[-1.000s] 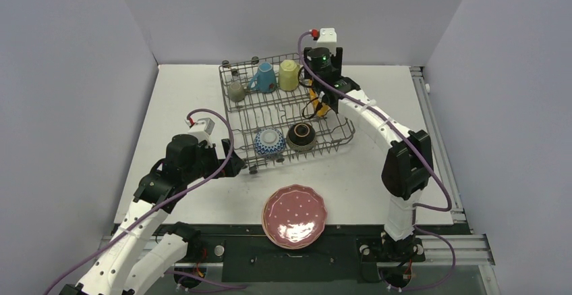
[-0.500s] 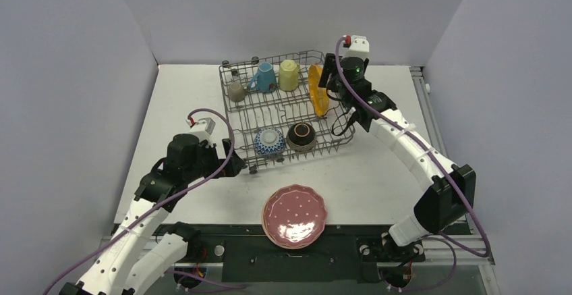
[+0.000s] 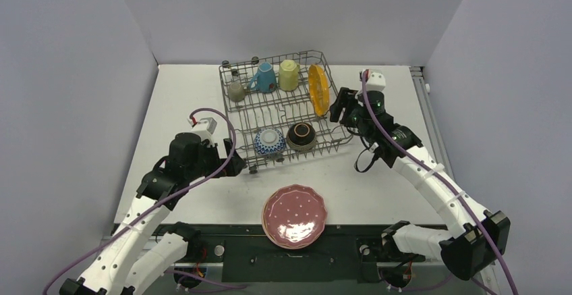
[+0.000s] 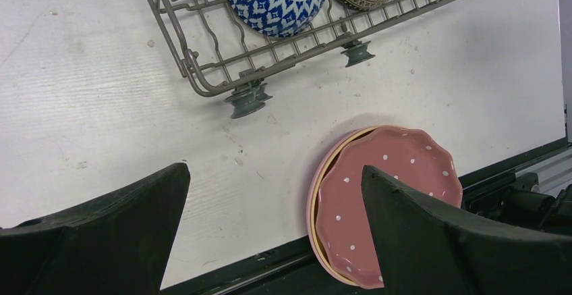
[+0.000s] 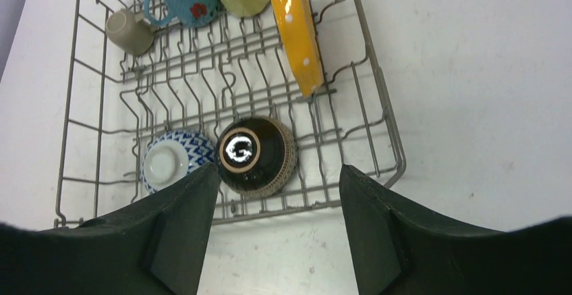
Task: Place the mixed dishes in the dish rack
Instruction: Pick up the plate from the corner of the board.
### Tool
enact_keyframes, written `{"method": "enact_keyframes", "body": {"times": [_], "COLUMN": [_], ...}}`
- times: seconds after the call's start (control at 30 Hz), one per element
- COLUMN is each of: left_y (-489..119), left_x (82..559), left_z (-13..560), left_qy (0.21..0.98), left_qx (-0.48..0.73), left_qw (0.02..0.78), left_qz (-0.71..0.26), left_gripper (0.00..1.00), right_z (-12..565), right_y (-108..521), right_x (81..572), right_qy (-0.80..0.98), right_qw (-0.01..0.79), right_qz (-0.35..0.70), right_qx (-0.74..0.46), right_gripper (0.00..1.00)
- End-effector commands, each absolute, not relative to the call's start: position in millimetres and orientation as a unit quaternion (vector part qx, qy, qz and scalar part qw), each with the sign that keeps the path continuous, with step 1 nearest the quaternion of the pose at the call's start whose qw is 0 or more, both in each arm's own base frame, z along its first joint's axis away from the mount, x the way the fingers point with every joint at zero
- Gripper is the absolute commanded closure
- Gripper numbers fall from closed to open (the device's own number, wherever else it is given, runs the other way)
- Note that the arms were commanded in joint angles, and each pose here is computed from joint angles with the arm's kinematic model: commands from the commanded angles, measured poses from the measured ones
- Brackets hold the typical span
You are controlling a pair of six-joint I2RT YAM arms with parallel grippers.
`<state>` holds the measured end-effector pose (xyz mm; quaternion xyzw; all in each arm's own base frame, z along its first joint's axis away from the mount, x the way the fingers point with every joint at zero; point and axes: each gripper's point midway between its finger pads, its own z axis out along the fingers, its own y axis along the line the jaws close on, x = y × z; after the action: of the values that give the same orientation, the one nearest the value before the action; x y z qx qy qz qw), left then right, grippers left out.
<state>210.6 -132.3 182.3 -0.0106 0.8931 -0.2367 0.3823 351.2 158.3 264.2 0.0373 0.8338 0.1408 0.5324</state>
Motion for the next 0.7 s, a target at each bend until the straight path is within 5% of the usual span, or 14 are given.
{"method": "enact_keyframes", "body": {"times": [0.0,0.67], "left_y": [-143.9,-226.8], "left_x": [215.5,151.0], "left_z": [187.9,163.6], "left_qy": [0.886,0.895], "left_qx": [0.012,0.050], "left_qw": [0.392,0.274], "left_qz": [-0.249,-0.348], "left_gripper": [0.02,0.19], "right_z": [251.7,169.1], "right_y": [162.9,159.9], "right_x": [318.8,209.3], "right_qy": [0.845,0.892], "right_qw": [0.503,0.377], "right_qz": [0.178,0.249], "right_qx": [0.032,0.028], "right_gripper": [0.39,0.43]}}
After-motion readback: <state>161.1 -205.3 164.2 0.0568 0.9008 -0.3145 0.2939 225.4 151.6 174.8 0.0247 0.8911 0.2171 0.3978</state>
